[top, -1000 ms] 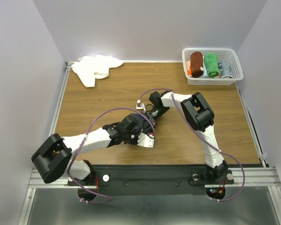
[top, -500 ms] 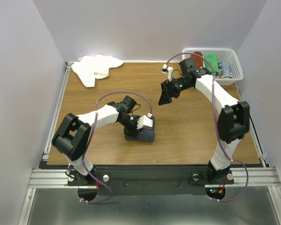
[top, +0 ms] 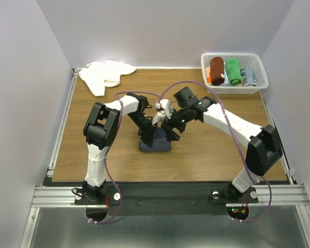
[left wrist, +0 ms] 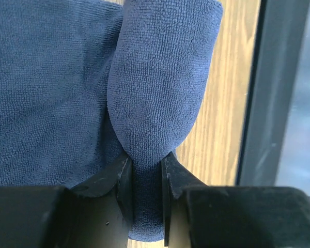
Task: Roll the towels
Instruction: Roll the towel
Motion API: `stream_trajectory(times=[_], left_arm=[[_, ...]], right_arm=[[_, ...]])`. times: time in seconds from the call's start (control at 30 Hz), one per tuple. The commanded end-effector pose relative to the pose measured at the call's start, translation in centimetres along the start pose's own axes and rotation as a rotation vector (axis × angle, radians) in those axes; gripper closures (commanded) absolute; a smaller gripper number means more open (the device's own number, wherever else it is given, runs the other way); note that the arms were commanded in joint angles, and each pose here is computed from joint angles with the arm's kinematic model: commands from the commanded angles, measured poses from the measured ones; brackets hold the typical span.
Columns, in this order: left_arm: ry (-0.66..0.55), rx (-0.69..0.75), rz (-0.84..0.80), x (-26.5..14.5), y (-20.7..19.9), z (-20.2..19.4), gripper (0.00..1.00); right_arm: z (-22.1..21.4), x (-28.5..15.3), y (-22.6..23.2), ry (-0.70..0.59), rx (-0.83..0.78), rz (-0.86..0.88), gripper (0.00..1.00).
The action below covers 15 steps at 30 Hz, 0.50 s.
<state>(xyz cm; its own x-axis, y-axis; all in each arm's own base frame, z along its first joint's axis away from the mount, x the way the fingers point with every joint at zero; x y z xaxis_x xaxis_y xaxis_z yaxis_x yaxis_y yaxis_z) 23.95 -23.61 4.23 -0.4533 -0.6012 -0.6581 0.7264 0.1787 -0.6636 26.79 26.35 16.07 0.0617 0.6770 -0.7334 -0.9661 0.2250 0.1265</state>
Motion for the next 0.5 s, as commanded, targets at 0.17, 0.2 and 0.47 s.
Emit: stream_trajectory(times=[0.17, 0.2, 0.47], left_arm=[[0.116, 0.026, 0.046, 0.8, 4.8, -1.9, 0.75], [0.111, 0.025, 0.043, 0.8, 4.8, -1.8, 0.75], [0.079, 0.037, 0.043, 0.3, 5.1, -0.7, 0.7]], right_arm=[[2.1, 6.9, 1.2, 0.069, -0.437, -0.262, 0.14], [1.5, 8.0, 2.3, 0.085, -0.47, -0.244, 0.14], [-2.0, 13.0, 3.0, 0.171, -0.582, -0.234, 0.21]])
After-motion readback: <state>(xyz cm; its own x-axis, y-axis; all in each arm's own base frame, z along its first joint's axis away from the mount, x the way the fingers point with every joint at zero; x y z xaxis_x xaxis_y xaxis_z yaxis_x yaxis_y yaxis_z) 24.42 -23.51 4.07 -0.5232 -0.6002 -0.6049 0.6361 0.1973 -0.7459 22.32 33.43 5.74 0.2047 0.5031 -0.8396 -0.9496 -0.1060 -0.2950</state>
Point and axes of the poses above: each gripper's point midway between its finger pads, its own x axis out along the fingers, its own y axis along the line the jaws close on, z = x × y, the point moved 1 cm from there along -x, back along the fingers, and after that the axes turned 11 degrees about -x, right-handed, at the moved point
